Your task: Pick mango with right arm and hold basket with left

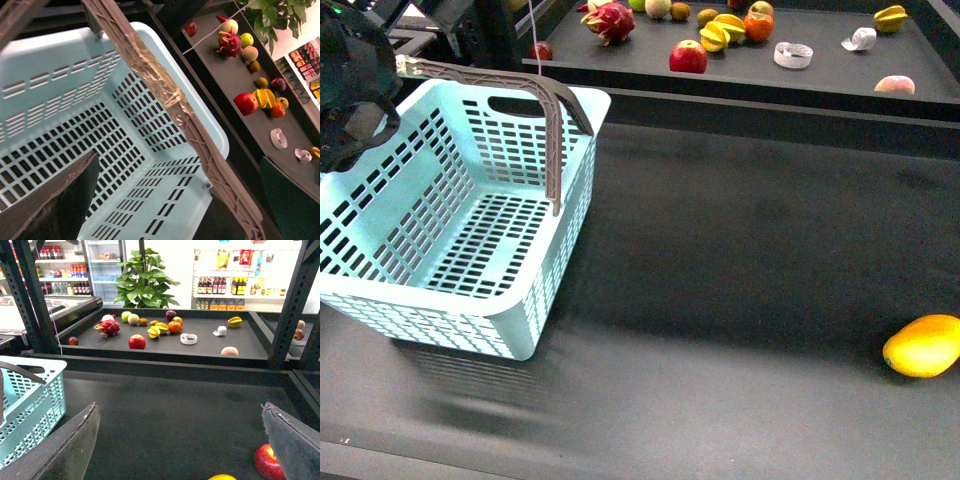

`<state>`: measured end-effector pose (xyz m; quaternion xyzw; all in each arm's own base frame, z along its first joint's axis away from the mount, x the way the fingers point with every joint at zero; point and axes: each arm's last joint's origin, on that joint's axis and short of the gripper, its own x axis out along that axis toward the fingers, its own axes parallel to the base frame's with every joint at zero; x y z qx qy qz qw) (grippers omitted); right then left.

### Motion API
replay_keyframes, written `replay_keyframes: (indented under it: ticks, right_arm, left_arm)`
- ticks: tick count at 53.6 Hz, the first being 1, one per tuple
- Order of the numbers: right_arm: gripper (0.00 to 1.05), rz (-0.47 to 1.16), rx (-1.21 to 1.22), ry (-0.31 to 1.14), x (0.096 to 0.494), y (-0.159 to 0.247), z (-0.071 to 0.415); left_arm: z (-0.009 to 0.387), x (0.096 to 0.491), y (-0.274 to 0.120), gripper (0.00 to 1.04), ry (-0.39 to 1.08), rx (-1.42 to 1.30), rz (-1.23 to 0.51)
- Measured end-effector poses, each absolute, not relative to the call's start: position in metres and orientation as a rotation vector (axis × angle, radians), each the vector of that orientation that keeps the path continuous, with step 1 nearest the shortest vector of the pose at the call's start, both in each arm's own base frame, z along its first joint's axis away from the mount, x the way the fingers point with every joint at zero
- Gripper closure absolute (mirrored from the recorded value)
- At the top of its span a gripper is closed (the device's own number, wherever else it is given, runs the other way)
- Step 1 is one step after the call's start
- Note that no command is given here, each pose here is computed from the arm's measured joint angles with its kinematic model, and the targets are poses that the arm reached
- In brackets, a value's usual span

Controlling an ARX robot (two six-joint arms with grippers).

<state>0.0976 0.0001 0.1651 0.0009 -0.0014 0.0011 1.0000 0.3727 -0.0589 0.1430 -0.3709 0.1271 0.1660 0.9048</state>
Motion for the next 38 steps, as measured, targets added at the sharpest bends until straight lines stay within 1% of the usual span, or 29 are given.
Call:
replay_keyframes:
  ticks: [11,25,32,38]
  right_arm:
    - [0.08,0.002,0.002,-0.003,0.098,0.0,0.165]
    - [0.08,0.002,0.002,-0.003,0.098,0.0,0.165]
    - [0.08,0.002,0.002,-0.003,0.098,0.0,0.165]
    - [0.08,0.002,0.002,-0.003,0.098,0.0,0.165]
  left_arm:
    - [0.139,0.403,-0.059,0.06,0.278,-0.843,0.333]
    - [0.131,0.436,-0.044,0.06,0.227,-0.929,0.341]
    - [0.123,0.448,-0.036,0.06,0.189,-0.967,0.36]
    - [0.117,0.453,-0.034,0.06,0.186,-0.98,0.369]
